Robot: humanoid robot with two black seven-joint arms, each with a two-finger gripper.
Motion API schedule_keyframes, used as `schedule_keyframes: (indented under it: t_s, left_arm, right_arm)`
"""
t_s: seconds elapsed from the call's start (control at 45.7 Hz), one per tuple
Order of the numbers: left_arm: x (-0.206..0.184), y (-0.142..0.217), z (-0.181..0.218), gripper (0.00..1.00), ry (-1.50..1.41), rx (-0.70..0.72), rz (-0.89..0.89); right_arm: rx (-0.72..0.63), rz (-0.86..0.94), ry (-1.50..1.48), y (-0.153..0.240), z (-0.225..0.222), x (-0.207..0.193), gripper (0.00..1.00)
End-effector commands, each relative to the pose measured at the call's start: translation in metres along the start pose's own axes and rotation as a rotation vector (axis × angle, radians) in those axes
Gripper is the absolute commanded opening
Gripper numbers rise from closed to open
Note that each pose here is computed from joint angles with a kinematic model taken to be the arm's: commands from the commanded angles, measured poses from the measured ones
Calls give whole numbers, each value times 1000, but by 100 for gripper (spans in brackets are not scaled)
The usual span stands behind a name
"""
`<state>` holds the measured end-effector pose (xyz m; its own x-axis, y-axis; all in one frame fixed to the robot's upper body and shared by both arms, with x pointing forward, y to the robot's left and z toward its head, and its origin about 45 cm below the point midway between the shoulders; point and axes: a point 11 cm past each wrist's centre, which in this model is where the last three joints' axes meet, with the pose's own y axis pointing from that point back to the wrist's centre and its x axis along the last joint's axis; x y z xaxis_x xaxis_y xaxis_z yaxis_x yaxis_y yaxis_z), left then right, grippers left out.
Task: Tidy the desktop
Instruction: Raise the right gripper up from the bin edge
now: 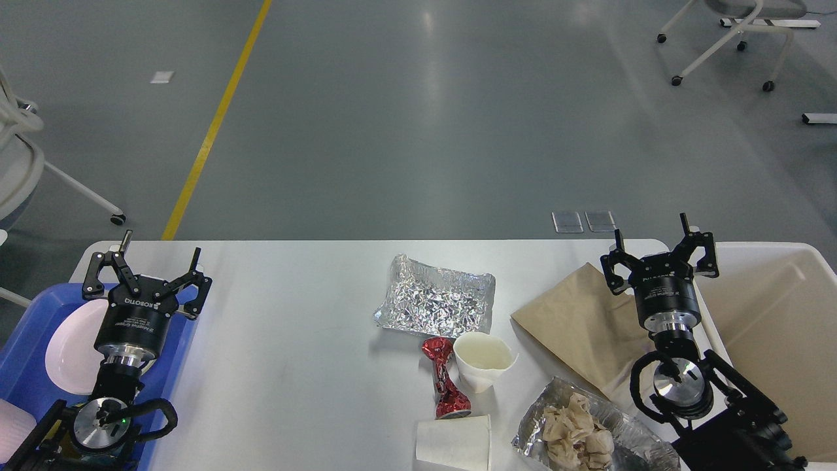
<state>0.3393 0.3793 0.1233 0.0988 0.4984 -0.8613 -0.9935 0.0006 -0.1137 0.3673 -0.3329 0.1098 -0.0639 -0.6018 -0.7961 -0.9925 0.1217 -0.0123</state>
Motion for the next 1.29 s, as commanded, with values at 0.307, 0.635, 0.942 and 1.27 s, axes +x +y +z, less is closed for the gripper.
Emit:
schedule_keyframes:
  t_s: [0.307,0.635,0.942,1.27]
  left_arm:
    - [0,1,0,96,0,0,2]
    - [0,1,0,96,0,0,2]
    - [0,1,0,96,0,0,2]
    - [0,0,0,96,0,0,0]
  right_arm:
    - [-5,9,-13,3,4,2,100]
    - [-10,12,-20,8,6,4,100]
    - [1,-23,-27,0,3,-7,100]
    - [-32,-204,16,-1,-22,-18,100]
